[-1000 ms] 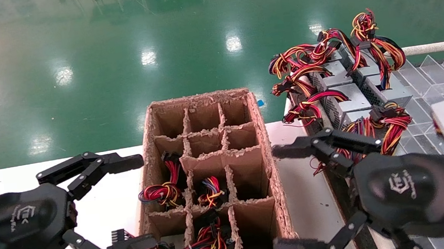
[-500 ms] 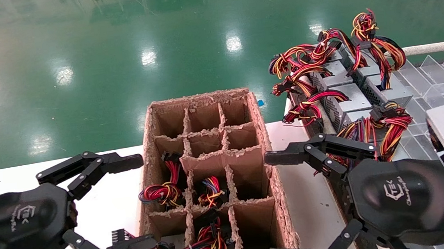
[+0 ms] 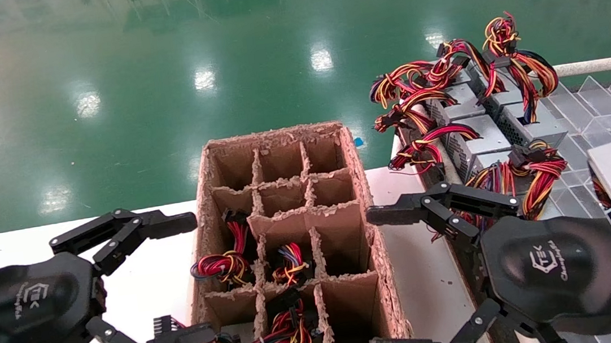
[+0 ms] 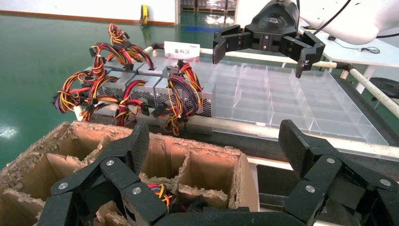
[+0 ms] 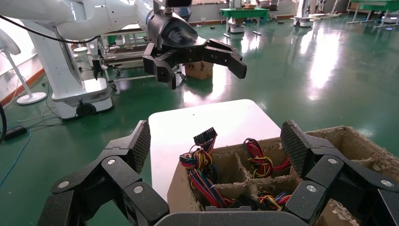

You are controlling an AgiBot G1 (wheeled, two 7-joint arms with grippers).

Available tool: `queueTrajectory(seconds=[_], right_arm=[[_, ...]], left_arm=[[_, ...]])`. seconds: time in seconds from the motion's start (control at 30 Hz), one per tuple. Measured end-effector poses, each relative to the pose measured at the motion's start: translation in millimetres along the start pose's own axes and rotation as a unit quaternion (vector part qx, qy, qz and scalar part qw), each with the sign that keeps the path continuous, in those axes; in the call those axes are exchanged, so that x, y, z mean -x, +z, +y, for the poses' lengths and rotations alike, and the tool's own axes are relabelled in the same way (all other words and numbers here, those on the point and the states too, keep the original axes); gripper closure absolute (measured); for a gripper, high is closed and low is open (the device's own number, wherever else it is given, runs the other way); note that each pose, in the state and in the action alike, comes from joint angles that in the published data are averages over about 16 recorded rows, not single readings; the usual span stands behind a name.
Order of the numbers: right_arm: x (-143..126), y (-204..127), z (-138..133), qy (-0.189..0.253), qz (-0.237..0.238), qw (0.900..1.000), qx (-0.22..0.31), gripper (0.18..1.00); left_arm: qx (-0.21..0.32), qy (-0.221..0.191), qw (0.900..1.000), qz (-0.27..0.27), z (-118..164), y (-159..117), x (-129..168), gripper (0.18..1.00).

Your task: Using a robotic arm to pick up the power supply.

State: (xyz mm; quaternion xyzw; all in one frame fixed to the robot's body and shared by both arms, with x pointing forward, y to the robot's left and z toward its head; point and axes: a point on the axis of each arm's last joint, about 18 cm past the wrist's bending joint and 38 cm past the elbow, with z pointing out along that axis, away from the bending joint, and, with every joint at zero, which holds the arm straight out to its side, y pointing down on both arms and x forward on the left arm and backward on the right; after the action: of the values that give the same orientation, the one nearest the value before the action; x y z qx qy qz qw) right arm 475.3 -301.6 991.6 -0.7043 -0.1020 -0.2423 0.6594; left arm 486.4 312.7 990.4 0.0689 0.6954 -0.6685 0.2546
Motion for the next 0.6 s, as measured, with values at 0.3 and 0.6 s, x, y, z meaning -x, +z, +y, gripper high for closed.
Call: queueTrajectory(seconds=[0.3, 0.6], right_arm=[[-0.2, -0.4, -0.2, -0.001, 0.001, 1.000, 0.001, 0.179], [-0.3, -0.5, -0.3, -0.001, 0.001, 1.000, 0.001, 0.179]], left_arm=[[0.000, 0.000, 1.0000, 0.000, 0.0, 0.0, 0.0, 0.184], [0.000, 0.000, 1.0000, 0.000, 0.0, 0.0, 0.0, 0.184]])
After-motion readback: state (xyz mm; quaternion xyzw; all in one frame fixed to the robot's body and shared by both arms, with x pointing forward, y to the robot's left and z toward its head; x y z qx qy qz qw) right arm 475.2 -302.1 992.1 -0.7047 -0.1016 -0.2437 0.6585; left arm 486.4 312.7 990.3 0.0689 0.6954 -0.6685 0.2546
